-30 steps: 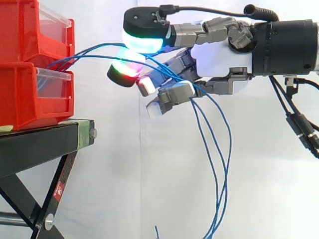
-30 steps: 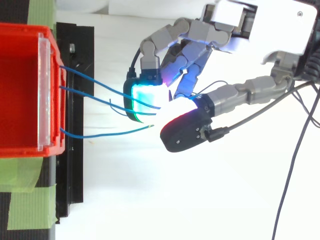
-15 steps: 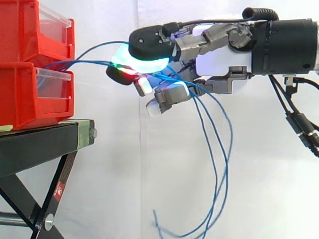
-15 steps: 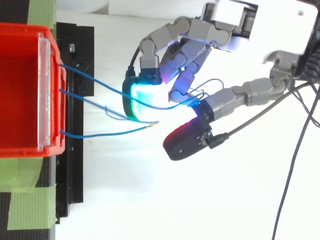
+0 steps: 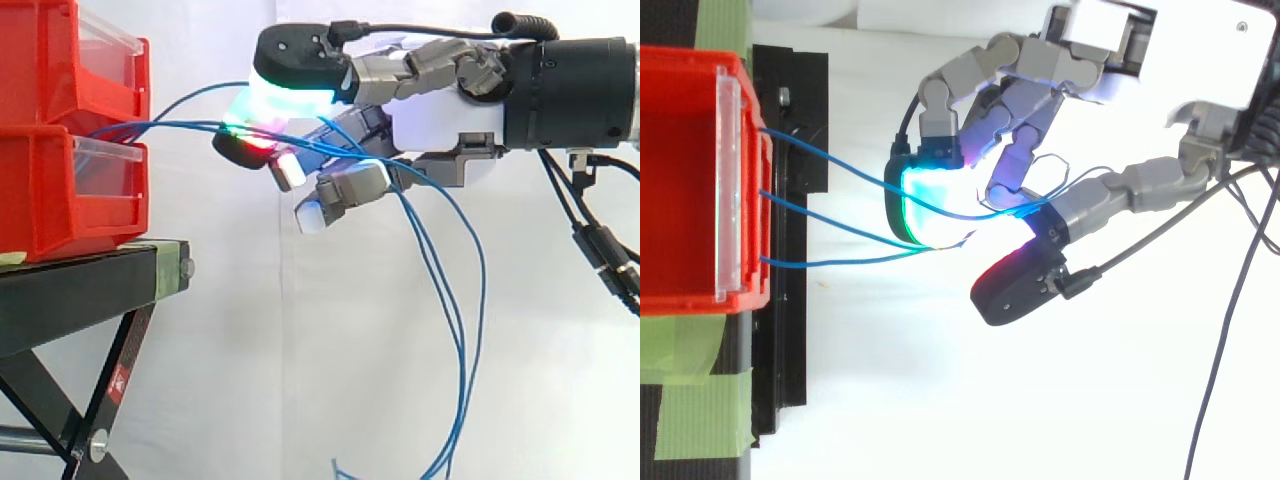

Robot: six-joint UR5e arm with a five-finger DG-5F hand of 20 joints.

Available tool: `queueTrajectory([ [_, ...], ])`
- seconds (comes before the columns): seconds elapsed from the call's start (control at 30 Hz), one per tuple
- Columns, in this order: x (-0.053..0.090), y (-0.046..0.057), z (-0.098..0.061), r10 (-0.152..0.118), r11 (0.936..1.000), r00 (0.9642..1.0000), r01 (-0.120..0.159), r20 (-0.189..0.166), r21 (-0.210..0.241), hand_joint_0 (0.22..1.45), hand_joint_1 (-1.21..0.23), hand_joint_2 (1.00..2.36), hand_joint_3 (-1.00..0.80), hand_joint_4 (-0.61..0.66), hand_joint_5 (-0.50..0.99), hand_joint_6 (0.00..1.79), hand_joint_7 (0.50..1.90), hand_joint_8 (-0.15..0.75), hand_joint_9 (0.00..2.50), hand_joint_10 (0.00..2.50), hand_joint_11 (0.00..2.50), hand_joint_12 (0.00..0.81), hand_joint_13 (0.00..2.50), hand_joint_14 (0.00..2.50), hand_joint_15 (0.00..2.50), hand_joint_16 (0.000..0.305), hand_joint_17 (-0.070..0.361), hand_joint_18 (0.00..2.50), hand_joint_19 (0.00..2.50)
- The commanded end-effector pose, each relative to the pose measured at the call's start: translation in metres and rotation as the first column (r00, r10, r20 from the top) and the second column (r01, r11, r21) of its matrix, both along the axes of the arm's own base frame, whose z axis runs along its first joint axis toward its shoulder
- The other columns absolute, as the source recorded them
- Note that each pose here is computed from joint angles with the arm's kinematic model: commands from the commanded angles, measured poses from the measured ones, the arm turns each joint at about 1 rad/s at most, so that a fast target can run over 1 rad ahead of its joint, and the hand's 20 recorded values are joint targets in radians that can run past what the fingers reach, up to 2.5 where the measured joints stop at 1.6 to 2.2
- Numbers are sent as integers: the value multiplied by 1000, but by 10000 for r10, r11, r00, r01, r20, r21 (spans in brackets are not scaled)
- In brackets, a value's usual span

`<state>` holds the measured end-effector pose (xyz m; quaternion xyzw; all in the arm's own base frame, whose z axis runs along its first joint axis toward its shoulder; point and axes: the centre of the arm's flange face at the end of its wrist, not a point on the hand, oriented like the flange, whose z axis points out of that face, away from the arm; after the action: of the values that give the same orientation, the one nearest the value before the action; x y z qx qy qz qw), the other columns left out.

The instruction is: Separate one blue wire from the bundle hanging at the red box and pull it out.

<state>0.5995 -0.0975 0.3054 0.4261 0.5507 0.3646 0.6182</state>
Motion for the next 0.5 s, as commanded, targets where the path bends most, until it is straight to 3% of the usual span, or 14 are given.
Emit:
queueTrajectory([
  [0.0,0,0,-1,-2,10000,10000,2,-20,-5,565,-745,1000,-500,240,-243,838,1114,353,927,20,1120,326,1416,2,1558,55,124,671,797],
  [0.17,0,0,0,-2,10000,10000,2,-5,-4,555,-754,1000,-500,234,-222,812,1120,358,980,21,1137,324,1426,2,1552,55,124,674,804],
  [0.3,0,1,0,13,10000,10000,-13,10,-3,534,-634,1000,-500,245,-197,773,1082,360,1045,22,1133,335,1448,2,1554,56,126,694,799],
  [0.47,0,1,1,13,10000,10000,-13,26,-1,547,-593,1000,-500,240,-155,654,1238,364,1075,26,1129,326,1447,4,1549,55,124,691,803],
])
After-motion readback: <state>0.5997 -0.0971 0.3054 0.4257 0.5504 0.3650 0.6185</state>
